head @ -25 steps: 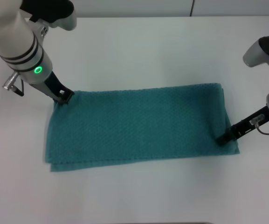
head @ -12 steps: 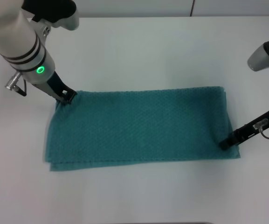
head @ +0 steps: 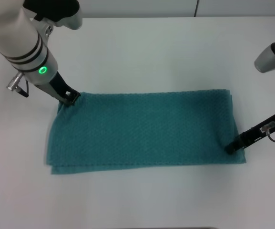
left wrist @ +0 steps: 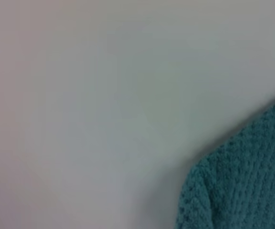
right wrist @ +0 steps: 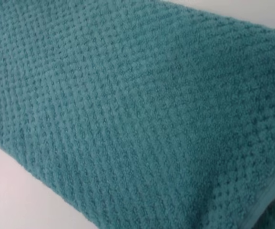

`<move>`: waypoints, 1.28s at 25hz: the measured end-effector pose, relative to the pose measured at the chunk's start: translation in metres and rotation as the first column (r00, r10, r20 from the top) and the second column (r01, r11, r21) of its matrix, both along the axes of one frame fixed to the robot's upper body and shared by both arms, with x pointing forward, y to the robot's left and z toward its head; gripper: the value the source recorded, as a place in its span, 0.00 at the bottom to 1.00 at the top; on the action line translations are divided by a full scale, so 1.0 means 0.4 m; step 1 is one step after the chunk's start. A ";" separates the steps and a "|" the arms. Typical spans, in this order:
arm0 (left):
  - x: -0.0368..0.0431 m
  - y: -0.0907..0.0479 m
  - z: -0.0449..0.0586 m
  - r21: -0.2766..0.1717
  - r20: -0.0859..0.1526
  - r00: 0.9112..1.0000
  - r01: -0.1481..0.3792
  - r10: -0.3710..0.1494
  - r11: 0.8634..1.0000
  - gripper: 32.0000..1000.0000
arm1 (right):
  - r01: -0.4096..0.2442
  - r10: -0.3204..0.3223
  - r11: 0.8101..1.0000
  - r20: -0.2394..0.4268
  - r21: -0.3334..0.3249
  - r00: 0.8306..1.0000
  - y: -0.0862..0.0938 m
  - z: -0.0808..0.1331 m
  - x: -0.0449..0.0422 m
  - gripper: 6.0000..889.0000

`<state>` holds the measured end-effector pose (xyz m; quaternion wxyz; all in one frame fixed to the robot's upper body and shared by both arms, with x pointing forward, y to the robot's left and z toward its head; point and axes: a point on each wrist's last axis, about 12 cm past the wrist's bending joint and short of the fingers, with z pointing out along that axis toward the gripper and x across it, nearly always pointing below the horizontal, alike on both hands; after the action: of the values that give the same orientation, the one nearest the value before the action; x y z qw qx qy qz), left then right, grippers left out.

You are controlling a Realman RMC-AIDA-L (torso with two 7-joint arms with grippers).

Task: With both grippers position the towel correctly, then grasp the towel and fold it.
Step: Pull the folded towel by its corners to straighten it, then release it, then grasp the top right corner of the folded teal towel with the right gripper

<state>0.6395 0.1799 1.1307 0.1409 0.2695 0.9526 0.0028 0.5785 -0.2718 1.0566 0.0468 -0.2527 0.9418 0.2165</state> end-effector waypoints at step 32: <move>-0.058 0.056 0.133 -0.117 0.014 1.000 -0.019 0.021 0.993 0.84 | 0.193 -0.207 0.973 0.111 0.128 0.972 -0.111 0.119 0.053 0.96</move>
<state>0.6164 0.2024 1.1839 0.1636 0.2514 0.9527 -0.0493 0.5995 -0.3163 1.1044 0.1411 -0.1660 0.9436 0.2492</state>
